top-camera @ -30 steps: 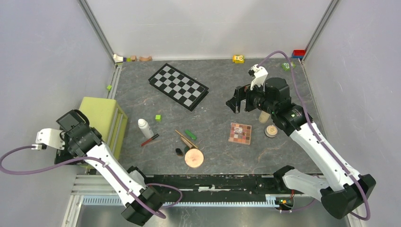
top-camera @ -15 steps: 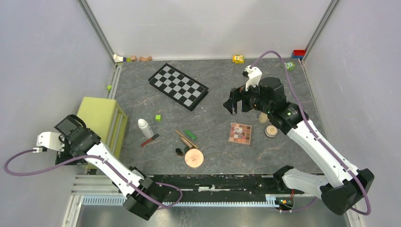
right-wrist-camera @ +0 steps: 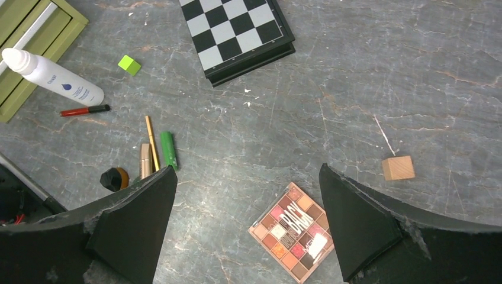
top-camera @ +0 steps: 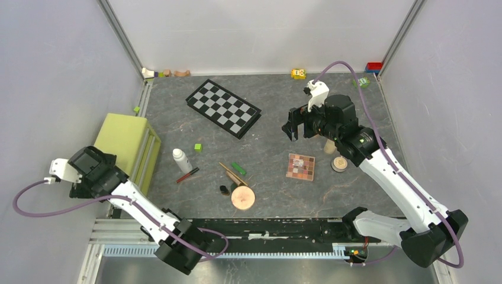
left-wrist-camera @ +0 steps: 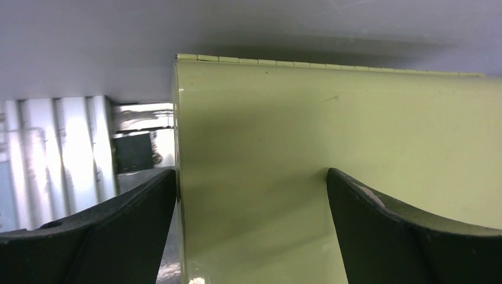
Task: Organize the makeup
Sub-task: Move the storage box to the center of the board.
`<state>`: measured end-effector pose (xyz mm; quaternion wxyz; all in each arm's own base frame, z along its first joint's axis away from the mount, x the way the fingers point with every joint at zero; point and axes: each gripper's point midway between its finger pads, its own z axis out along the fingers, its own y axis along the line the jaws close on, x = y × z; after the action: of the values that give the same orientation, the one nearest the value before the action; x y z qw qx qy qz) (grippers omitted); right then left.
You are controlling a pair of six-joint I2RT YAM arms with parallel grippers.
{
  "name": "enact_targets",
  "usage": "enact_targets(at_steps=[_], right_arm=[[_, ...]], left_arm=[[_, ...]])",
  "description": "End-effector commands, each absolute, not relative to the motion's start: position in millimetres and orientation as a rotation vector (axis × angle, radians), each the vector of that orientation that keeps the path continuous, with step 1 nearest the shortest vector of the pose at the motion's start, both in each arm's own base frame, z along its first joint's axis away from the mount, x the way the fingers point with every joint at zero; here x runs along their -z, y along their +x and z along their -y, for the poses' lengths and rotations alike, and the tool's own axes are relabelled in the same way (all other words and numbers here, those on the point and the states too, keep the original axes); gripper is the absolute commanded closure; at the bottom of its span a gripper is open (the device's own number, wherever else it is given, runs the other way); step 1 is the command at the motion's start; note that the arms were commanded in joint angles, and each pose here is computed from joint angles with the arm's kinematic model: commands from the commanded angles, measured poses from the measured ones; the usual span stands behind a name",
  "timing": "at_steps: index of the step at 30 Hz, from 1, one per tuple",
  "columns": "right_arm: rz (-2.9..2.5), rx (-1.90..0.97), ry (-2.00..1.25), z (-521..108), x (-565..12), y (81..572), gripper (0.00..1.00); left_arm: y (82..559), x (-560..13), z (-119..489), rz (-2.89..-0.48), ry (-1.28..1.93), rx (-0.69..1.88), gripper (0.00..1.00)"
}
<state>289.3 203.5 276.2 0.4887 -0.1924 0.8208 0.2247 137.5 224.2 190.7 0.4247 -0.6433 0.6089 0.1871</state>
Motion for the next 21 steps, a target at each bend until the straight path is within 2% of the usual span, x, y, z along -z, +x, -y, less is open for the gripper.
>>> enact_targets(at_steps=[1, 11, 21], right_arm=[[-1.920, -0.499, -0.455, -199, -302, 297, 0.03], [-1.895, -0.515, -0.478, -205, -298, 301, 0.03], [-1.910, -0.683, -0.604, -244, -273, 306, 0.03]], left_arm=[[208, -195, -205, -1.619, -1.369, -0.125, 0.00], [281, -193, -160, -1.841, -1.102, -0.025, 0.00], [344, -184, -94, -2.020, -0.852, 0.100, 0.00]])
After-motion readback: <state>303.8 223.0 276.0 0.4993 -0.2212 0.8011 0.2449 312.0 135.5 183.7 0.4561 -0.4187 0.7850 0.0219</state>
